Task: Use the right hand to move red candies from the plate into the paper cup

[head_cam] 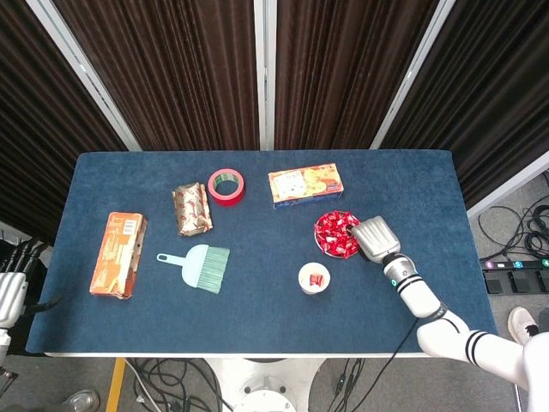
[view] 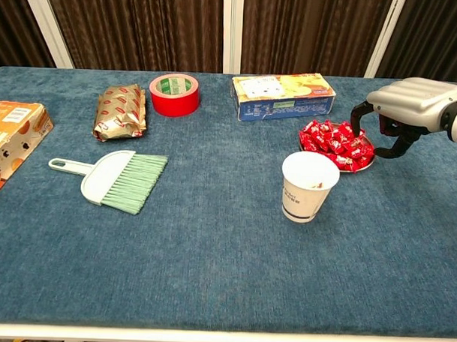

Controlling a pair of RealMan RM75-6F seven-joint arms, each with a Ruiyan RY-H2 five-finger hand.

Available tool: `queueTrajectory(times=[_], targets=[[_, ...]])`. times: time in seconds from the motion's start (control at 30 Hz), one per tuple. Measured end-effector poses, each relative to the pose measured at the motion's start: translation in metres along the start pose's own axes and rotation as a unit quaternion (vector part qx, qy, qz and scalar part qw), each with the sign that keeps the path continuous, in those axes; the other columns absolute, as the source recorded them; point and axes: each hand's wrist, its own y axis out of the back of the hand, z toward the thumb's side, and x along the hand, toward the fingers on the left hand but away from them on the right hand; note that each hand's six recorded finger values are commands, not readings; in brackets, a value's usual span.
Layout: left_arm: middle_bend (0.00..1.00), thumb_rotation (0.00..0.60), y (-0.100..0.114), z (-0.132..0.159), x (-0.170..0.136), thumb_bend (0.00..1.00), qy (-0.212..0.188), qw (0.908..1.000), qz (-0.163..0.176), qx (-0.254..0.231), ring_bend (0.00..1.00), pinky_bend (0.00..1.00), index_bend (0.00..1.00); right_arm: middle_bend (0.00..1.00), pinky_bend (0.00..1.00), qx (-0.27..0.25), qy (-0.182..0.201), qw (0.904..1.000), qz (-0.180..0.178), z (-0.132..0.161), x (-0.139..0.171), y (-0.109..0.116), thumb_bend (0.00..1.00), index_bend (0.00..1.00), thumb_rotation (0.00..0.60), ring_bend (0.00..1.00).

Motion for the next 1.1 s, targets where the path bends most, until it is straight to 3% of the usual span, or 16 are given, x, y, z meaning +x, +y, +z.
queueTrajectory(times=[0.77, 1.1], targets=[[0.14, 0.599, 0.002, -0.008, 0.003, 0.09, 0.006, 1.0000, 0.000, -0.001, 0.05, 0.19, 0.14, 1.00, 0.91, -0.002, -0.001, 0.9998, 0.020, 0.006, -0.019, -0.016, 0.30, 0.44, 0.600, 1.00], [0.14, 0.599, 0.002, -0.014, 0.003, 0.09, 0.011, 0.9999, -0.001, -0.008, 0.05, 0.19, 0.14, 1.00, 0.91, -0.004, 0.000, 0.9998, 0.020, 0.010, -0.028, -0.017, 0.30, 0.54, 0.600, 1.00]])
